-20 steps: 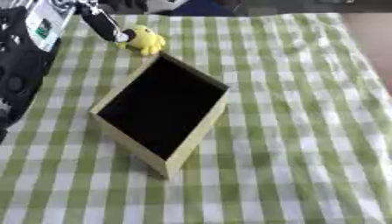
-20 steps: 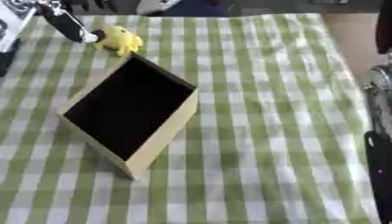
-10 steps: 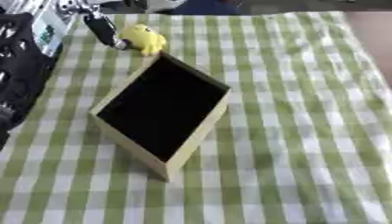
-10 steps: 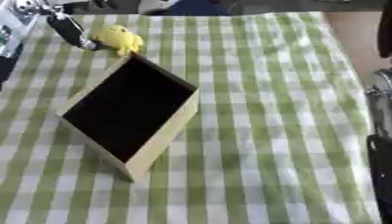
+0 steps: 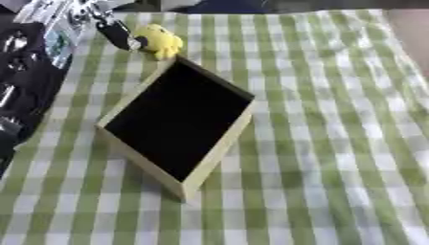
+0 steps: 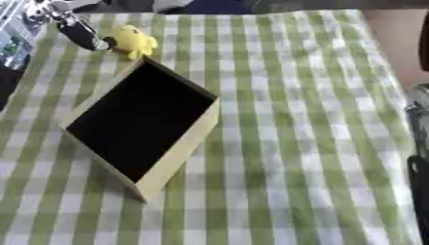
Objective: Pick up objects on the table and place them in the box.
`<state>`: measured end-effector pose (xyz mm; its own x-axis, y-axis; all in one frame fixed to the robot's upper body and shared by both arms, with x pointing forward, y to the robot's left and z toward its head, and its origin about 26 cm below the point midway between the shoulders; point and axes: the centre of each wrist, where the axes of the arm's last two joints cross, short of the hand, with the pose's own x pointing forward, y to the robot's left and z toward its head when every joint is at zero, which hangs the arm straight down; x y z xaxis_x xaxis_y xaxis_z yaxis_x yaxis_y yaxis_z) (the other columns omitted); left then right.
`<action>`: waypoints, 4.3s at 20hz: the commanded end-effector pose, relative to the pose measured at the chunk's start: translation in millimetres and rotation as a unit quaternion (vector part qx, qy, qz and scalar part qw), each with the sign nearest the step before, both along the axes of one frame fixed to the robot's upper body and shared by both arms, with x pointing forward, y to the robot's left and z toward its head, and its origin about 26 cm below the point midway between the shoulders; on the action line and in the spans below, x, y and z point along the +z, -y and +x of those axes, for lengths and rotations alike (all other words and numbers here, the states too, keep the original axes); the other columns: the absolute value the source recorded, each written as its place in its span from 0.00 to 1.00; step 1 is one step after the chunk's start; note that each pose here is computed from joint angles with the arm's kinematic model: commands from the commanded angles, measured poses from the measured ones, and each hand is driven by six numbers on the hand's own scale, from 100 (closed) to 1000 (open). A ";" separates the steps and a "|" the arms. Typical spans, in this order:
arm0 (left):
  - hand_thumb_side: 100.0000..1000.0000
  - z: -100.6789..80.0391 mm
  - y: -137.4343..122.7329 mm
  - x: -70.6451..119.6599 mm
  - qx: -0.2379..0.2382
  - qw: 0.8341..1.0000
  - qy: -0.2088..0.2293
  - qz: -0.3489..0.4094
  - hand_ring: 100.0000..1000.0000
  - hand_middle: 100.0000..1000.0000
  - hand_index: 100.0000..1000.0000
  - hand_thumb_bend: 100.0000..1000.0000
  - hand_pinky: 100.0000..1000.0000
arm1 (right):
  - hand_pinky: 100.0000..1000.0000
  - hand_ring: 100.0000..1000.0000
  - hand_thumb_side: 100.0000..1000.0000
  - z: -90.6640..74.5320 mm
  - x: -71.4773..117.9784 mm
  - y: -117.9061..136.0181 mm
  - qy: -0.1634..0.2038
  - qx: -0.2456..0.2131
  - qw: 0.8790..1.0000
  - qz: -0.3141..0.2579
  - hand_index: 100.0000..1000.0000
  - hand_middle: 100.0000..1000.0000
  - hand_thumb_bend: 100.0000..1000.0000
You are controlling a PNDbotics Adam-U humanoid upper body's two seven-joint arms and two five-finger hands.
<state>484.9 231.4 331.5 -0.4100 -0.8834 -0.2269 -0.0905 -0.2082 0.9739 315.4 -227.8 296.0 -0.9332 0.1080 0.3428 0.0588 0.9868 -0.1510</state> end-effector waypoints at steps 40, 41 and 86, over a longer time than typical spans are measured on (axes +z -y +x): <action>0.00 6.3 -14.7 1.4 0.074 0.996 0.054 0.014 0.59 0.61 0.70 0.10 0.39 | 0.71 0.72 1.00 -6.0 16.1 1.4 0.020 0.014 1.000 -0.011 0.81 0.63 0.00; 0.00 6.3 -14.6 1.2 0.074 0.996 0.057 0.017 0.58 0.60 0.70 0.11 0.38 | 0.71 0.72 1.00 -6.0 16.1 1.5 0.020 0.014 1.000 -0.011 0.81 0.63 0.00; 0.00 -119.6 38.7 39.1 -0.211 0.968 0.119 -0.064 0.33 0.38 0.42 0.02 0.00 | 0.72 0.73 1.00 -4.9 0.6 4.2 -0.002 0.012 1.000 -0.015 0.82 0.64 0.00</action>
<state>384.4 194.7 356.1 -0.6695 -0.7039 -0.2370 -0.3388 0.0054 0.9408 315.5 -230.1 288.1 -0.9211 0.0837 0.3802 0.0216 0.9861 -0.1646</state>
